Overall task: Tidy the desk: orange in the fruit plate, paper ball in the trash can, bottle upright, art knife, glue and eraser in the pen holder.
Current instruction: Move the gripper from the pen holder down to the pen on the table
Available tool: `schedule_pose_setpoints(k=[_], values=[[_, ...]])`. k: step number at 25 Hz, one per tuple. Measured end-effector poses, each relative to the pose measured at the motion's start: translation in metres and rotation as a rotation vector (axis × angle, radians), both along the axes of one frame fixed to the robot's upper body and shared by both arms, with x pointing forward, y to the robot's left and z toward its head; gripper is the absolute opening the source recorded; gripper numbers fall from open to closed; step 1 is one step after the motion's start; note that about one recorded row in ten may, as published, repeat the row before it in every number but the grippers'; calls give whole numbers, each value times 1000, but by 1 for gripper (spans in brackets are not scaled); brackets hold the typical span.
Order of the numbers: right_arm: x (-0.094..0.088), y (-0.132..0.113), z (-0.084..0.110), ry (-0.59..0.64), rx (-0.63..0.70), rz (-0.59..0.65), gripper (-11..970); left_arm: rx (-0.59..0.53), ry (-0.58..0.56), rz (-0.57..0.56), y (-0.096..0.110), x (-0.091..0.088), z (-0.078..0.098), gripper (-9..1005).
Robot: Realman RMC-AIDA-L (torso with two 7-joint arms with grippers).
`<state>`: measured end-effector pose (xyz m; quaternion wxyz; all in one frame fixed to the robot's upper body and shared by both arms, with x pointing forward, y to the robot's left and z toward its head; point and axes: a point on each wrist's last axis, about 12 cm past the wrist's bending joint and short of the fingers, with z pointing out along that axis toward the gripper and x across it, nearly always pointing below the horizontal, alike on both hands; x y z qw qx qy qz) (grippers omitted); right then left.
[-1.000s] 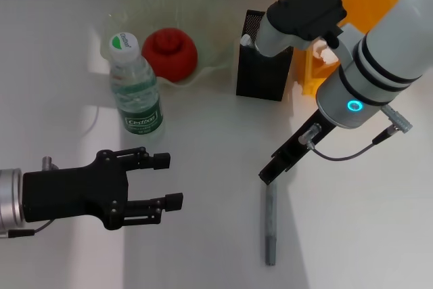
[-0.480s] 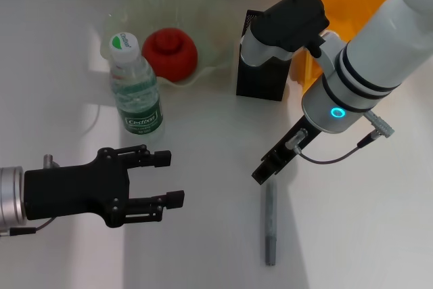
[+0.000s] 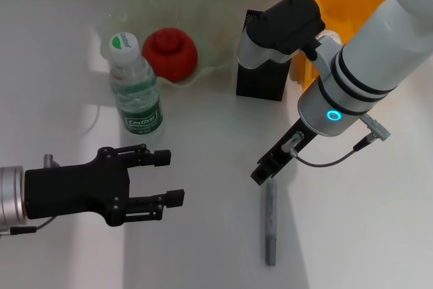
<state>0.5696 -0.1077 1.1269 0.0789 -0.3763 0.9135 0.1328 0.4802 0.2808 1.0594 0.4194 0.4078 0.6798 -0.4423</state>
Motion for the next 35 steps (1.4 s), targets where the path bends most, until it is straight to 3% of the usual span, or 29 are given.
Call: schedule_pose_setpoints(k=[12,18,26,32,35], values=[[6,-3,10,-35,40,-43,423,1,-3,2,0,-1,-2,754],[-4,-6,25,-43,51,-61,421,7,-19,-2,2,4,2,754],[-16,-20,14,44,66,-104,347,27,-37,1,3,11,5,754],[-18,-23,12,49,68,-113,348,31,-42,1,1,15,6,754],[-18,-24,10,54,66,-116,475,30,-41,2,0,15,6,754]])
